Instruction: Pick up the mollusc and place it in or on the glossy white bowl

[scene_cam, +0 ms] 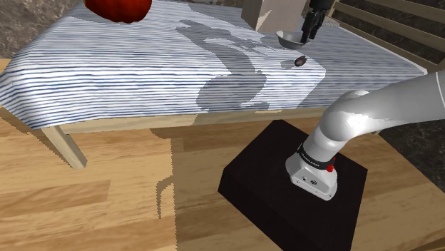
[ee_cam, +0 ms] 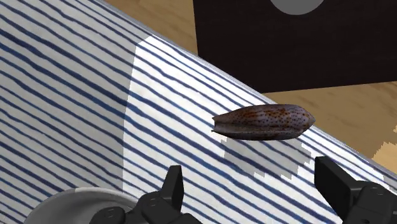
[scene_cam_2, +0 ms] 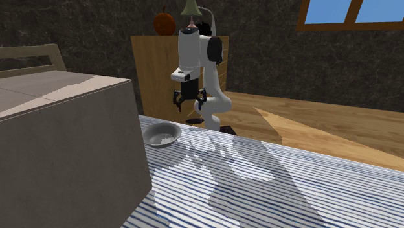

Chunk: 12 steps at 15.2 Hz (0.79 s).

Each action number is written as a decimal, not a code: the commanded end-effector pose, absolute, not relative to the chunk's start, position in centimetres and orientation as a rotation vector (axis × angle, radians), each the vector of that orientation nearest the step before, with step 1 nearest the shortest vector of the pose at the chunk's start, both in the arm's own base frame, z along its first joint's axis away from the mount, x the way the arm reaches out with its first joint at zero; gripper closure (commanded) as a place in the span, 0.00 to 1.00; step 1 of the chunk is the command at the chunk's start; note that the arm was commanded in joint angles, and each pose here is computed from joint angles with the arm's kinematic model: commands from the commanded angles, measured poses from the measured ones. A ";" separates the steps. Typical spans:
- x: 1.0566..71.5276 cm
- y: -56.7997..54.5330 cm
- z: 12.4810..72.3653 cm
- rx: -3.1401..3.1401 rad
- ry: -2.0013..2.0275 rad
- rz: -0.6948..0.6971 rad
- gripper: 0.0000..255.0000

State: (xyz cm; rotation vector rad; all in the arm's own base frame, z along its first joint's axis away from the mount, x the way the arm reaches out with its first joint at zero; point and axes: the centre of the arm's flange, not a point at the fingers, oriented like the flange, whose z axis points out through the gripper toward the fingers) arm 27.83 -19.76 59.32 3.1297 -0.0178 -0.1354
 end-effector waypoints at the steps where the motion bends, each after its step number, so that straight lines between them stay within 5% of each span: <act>1: 27.2 -22.1 59.6 3.115 -0.012 -0.131 0.00; 12: 26.7 -23.2 55.8 3.109 -0.010 -0.129 0.00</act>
